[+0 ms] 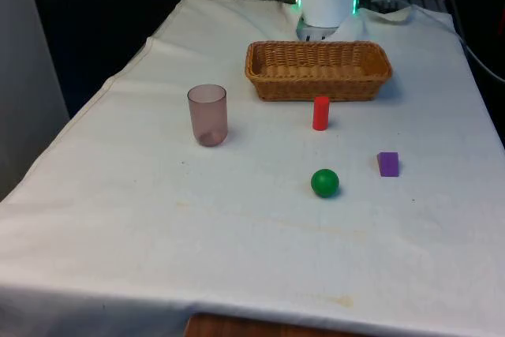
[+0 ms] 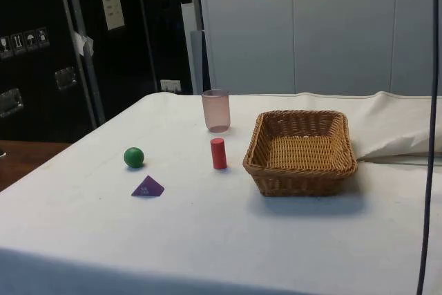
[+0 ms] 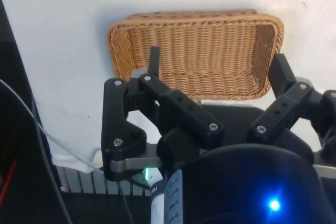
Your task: Pick up the triangular block and place it into the basket.
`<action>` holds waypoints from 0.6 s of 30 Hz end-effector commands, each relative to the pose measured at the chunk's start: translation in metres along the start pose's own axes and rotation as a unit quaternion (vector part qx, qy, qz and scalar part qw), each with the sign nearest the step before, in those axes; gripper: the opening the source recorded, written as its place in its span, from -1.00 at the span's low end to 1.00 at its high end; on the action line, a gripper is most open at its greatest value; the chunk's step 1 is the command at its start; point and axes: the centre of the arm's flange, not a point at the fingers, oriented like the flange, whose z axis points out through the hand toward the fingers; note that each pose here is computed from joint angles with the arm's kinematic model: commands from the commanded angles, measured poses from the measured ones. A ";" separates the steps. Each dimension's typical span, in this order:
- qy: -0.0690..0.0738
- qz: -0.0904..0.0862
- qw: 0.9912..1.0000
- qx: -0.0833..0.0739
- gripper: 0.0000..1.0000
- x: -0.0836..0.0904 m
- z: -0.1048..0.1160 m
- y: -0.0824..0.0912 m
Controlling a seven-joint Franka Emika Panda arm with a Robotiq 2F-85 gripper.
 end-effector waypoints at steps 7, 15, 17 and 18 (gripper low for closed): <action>0.014 0.007 1.000 0.003 1.00 0.009 0.006 -0.019; 0.030 0.009 1.000 0.002 1.00 0.010 0.014 -0.036; 0.036 0.011 0.999 0.003 1.00 0.010 0.019 -0.044; 0.038 0.011 0.999 0.003 1.00 0.010 0.020 -0.046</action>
